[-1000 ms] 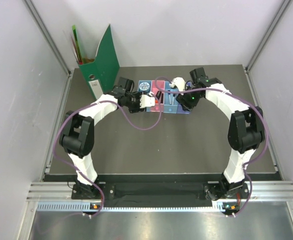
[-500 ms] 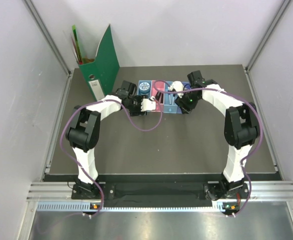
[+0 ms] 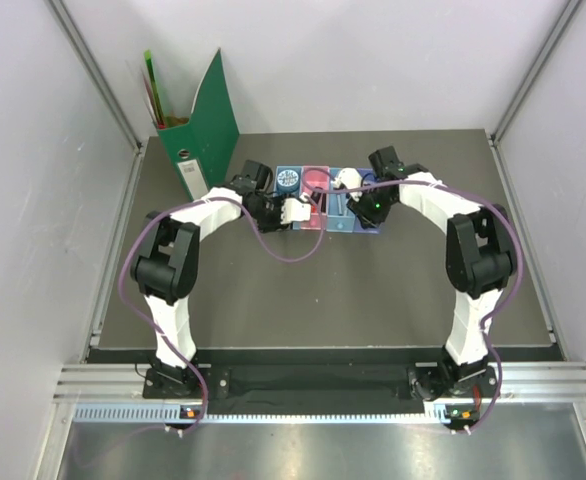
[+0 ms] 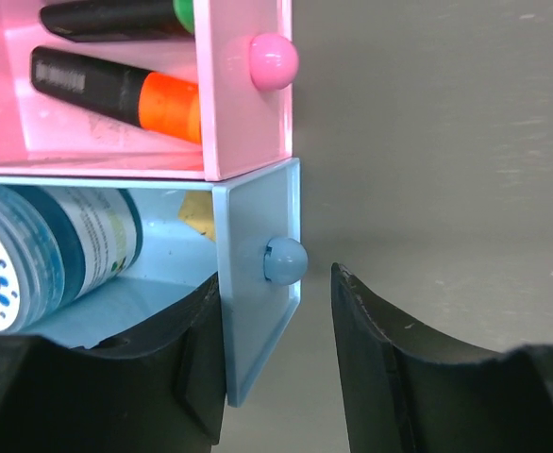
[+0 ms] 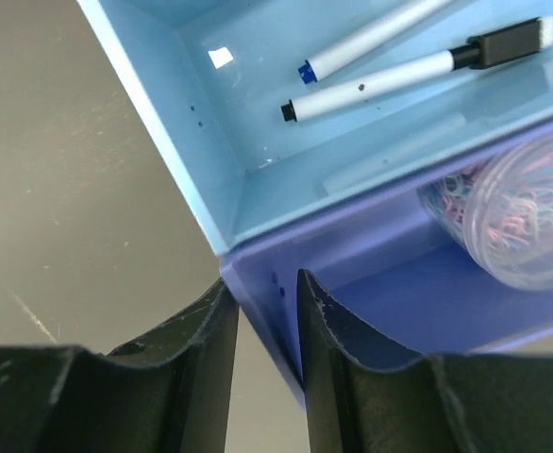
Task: Sort the stationery into containers
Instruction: Move the storage box to the center of the board.
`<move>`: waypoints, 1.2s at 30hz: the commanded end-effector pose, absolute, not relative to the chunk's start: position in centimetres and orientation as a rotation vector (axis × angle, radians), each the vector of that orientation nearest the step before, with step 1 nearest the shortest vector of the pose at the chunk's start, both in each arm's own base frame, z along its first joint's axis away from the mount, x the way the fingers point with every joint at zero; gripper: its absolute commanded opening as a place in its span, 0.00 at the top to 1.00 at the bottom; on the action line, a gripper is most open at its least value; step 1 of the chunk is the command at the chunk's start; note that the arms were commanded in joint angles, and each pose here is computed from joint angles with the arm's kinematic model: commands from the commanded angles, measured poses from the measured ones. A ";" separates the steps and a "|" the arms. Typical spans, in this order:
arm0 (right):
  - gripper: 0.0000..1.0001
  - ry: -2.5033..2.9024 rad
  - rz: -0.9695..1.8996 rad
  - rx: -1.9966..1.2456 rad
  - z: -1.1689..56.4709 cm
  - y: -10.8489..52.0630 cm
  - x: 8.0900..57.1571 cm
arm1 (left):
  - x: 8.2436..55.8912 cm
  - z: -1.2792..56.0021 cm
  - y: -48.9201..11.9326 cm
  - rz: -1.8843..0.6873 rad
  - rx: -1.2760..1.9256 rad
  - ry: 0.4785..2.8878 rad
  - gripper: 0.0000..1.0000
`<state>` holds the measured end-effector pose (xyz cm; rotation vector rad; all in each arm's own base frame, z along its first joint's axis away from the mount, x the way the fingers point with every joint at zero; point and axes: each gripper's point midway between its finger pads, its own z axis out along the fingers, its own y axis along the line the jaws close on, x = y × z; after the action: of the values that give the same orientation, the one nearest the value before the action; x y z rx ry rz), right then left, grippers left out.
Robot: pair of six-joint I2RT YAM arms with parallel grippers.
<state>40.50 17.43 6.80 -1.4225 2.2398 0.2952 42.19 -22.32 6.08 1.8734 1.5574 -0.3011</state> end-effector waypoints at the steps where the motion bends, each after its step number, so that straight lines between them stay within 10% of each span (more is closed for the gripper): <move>1: 0.69 2.195 0.344 -1.465 7.7 18.5 38.7 | 37.0 7.2 -23.1 -0.474 1.929 1.532 0.51; 22: 0.68 2.192 0.412 -1.458 9.9 19.5 32.7 | 31.4 8.7 -22.9 -0.580 1.939 1.568 0.51; 29: 0.65 2.169 0.381 -1.457 11.0 19.6 32.9 | 32.2 9.2 -22.5 -0.505 1.931 1.560 0.35; 36: 0.37 2.092 0.324 -1.404 15.8 19.5 33.8 | 34.4 16.4 -24.1 -0.461 1.797 1.490 0.22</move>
<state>32.86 18.43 9.65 -1.4502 2.2364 0.3578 32.88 -22.30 8.59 1.9168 1.6171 -0.5001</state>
